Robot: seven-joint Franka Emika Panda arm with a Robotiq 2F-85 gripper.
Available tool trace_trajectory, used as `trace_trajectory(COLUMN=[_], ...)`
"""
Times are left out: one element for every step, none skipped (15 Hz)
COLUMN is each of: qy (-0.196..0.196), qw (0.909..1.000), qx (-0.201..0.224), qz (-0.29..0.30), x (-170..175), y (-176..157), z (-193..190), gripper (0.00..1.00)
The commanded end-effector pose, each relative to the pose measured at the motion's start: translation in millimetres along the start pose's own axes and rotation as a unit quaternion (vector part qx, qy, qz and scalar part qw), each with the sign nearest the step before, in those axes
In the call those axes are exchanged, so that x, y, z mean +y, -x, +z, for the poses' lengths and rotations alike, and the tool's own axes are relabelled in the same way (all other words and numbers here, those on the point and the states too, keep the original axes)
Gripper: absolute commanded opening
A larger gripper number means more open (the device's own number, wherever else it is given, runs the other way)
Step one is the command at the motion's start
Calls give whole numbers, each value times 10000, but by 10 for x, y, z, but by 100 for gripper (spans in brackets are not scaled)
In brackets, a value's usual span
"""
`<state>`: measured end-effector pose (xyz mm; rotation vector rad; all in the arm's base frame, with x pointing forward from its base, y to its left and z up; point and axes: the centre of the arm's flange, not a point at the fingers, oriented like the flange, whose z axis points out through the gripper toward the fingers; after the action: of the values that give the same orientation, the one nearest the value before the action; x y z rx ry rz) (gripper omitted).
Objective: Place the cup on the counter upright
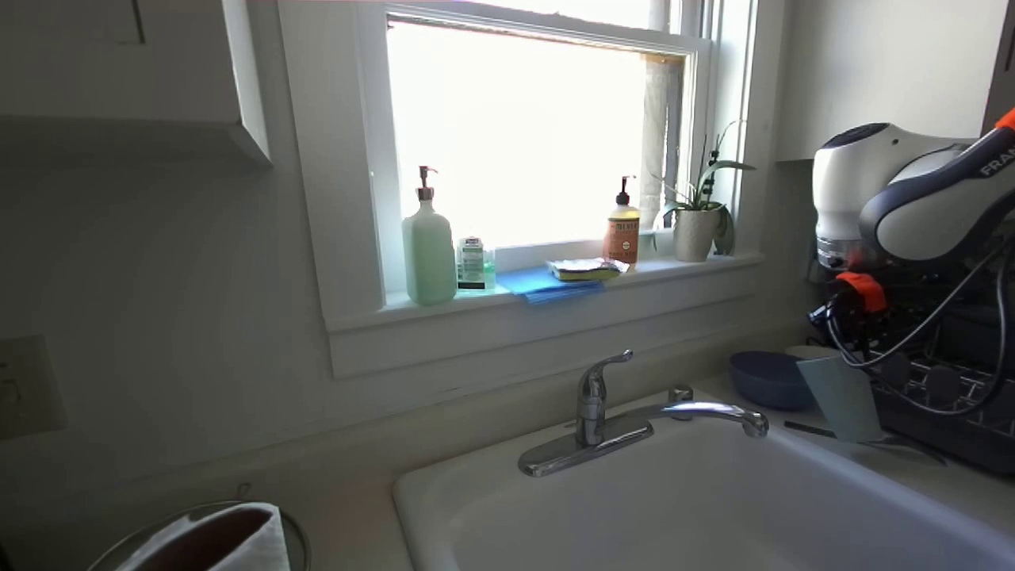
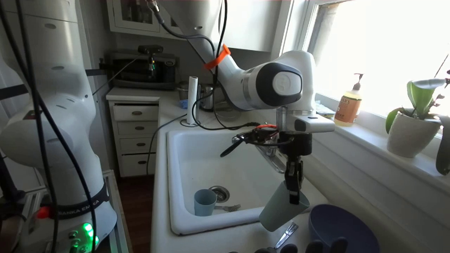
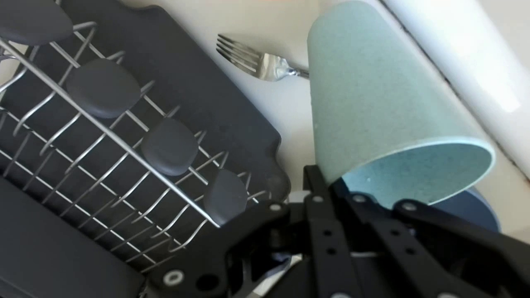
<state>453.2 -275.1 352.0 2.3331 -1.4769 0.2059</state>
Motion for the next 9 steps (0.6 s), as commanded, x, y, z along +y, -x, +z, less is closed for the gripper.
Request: trace_trajectory(qy=[-101, -117, -141, -171, -194, -203, -224, -236, -272], qw=[9976, 9968, 9959, 9952, 9945, 9939, 9932, 9930, 9926], qx=[512, 589, 655, 692, 723, 757, 793, 797, 810], qz=[456, 533, 603, 668, 729, 772, 817, 840, 857], x=[88, 83, 71, 58, 44, 35, 21, 11, 2], y=[112, 118, 123, 128, 137, 142, 144, 155, 179], z=[25, 35, 53, 67, 94, 112, 130, 141, 139], gripper=[1, 1, 1, 1, 1, 1, 1, 1, 1])
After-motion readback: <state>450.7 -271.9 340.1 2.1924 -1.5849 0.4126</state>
